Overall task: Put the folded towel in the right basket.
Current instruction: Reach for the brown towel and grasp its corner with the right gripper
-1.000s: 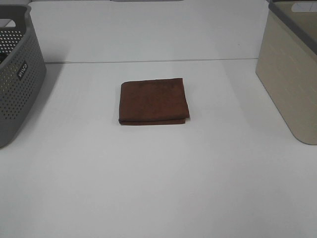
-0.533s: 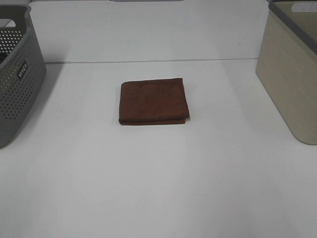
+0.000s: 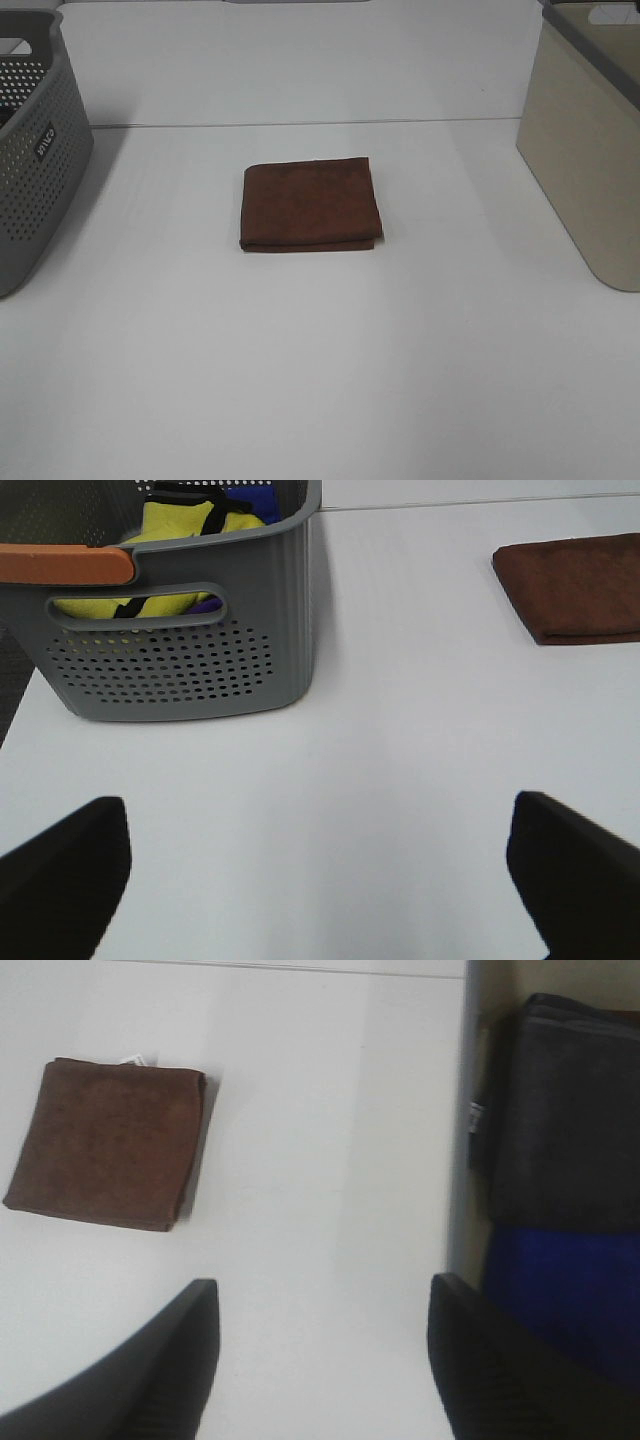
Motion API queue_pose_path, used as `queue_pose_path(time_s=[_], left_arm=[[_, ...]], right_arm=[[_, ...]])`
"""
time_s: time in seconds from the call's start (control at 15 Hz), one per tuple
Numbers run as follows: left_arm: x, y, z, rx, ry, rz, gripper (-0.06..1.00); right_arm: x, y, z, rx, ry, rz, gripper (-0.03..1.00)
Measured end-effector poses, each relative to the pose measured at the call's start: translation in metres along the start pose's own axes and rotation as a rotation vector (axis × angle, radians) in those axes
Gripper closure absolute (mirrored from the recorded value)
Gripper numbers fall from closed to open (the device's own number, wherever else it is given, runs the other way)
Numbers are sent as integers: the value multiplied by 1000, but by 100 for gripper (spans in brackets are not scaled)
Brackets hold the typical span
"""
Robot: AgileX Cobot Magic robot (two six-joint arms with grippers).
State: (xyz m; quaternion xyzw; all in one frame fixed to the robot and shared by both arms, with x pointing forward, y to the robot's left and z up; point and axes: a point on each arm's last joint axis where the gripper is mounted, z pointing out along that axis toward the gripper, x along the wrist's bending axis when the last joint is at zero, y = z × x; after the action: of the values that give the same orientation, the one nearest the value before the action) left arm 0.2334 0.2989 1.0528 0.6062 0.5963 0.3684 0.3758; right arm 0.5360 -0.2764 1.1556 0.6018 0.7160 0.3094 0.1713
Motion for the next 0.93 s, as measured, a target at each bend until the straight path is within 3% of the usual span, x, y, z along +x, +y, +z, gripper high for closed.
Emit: queue_pose_path(time_s=[0.2,0.47,0.67,0.93], left_arm=[[0,0,0,0,0,0,-3],[0,0,0,0,0,0,-3],[0,0,0,0,0,0,-3],[0,0,0,0,0,0,-3]], right_arm=[[-1,34,47,64,101,-8,38],[38,55,124,172,202,-105,38],[62,51,186,307,255,-96,30],[66,37,255,413,326,-24,21]])
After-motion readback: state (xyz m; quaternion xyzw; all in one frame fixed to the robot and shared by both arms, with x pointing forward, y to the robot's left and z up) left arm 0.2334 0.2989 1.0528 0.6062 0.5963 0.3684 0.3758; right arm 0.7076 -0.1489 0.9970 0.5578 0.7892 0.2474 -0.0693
